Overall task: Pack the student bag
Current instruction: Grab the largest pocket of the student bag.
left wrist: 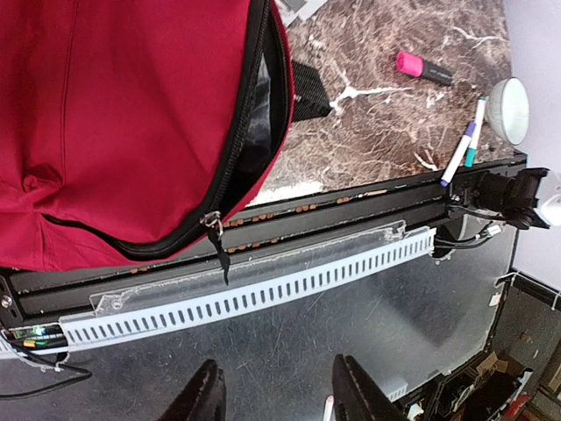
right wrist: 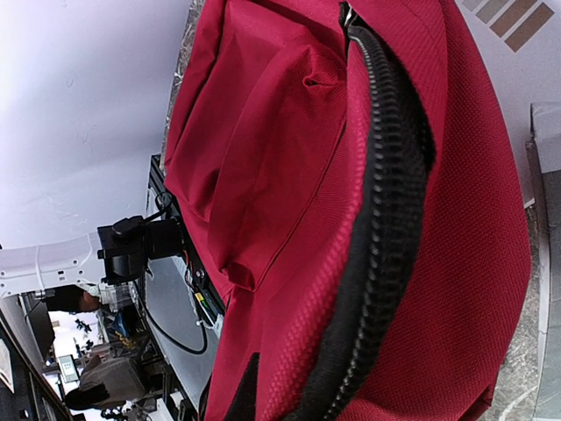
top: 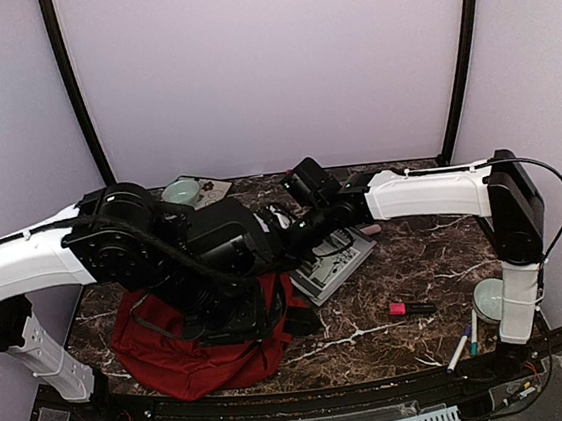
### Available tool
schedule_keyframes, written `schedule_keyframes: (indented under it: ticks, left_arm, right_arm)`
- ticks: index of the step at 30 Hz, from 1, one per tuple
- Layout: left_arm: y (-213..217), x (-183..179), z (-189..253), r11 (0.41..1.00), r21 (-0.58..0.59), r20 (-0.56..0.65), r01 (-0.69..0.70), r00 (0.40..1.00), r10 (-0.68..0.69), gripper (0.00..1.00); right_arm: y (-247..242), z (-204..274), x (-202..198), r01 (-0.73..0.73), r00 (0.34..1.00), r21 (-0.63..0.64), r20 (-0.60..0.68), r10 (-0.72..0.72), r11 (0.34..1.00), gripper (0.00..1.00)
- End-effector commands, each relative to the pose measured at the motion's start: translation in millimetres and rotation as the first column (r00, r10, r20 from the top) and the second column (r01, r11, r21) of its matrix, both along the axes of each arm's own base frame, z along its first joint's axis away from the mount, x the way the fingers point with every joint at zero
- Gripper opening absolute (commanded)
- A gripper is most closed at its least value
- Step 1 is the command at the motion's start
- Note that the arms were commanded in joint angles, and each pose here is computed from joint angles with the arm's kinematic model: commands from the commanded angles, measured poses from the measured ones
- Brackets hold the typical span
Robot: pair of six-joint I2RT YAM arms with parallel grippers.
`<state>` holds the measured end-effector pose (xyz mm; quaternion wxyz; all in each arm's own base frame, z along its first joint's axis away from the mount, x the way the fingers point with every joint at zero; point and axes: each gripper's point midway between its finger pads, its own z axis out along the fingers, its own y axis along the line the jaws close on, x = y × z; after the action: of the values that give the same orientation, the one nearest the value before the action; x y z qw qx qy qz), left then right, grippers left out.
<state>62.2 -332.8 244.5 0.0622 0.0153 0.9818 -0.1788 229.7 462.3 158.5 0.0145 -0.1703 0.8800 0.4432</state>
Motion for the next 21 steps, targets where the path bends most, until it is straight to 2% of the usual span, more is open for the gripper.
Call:
schedule_keyframes:
  ticks: [1, 8, 12, 17, 21]
  left_arm:
    - [-5.6, -5.7, -21.1, 0.999, 0.035, -0.049, -0.039, 0.998, 0.041, 0.44]
    - [-13.6, -3.7, -61.0, 0.986, 0.128, -0.064, -0.105, 0.991, 0.114, 0.42]
    - [-10.4, -5.1, -78.3, 0.974, 0.182, -0.077, -0.133, 0.986, 0.149, 0.38]
    - [-3.4, -8.9, -88.5, 0.958, 0.240, -0.089, -0.158, 0.979, 0.184, 0.34]
    - [-4.6, -6.9, -93.3, 0.955, 0.244, -0.074, -0.166, 0.979, 0.189, 0.32]
  right_arm:
    - [3.1, 9.8, -3.3, -0.011, 1.000, 0.045, 0.021, 0.010, 0.999, 0.00]
    - [-0.9, 5.4, -9.7, -0.028, 0.999, 0.033, 0.021, 0.028, 0.999, 0.00]
    - [-4.6, 4.7, -12.1, -0.034, 0.999, 0.027, 0.025, 0.034, 0.999, 0.00]
    - [-7.5, 3.3, -14.2, -0.046, 0.999, 0.015, 0.030, 0.046, 0.999, 0.00]
    - [-9.7, 0.9, -15.9, -0.056, 0.998, -0.003, 0.030, 0.056, 0.998, 0.00]
